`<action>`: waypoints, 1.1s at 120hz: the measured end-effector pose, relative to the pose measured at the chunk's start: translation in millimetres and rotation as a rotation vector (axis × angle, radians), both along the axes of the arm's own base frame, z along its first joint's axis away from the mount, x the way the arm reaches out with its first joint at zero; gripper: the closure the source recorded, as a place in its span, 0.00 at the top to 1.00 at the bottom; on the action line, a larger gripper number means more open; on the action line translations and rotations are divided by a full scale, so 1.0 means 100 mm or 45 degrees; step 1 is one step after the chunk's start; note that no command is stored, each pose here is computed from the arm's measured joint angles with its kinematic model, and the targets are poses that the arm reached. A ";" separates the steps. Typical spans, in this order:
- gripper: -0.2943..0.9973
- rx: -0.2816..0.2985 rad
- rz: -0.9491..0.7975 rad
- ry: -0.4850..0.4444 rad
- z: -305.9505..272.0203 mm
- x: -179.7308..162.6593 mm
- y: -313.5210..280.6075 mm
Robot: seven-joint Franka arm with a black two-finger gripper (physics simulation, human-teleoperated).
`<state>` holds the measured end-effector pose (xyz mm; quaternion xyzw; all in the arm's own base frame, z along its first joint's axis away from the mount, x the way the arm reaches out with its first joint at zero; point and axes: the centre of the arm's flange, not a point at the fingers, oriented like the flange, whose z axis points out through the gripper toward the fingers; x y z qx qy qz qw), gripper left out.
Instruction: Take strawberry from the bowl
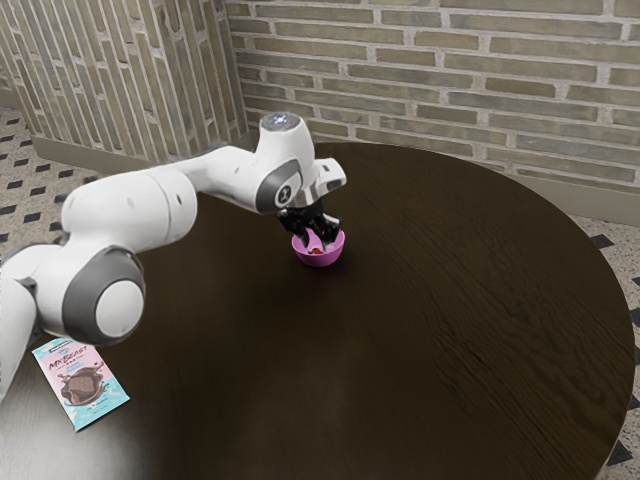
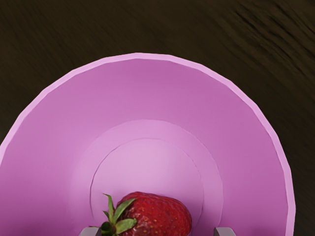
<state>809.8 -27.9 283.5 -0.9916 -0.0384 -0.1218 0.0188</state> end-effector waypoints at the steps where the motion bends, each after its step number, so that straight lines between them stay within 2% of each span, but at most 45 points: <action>1: 0.43 0.000 0.000 -0.001 -0.01 0.00 0.00; 89: 0.44 0.009 0.012 -0.034 -0.31 0.09 0.10; 132: 0.36 0.016 0.019 -0.037 -0.28 0.10 0.11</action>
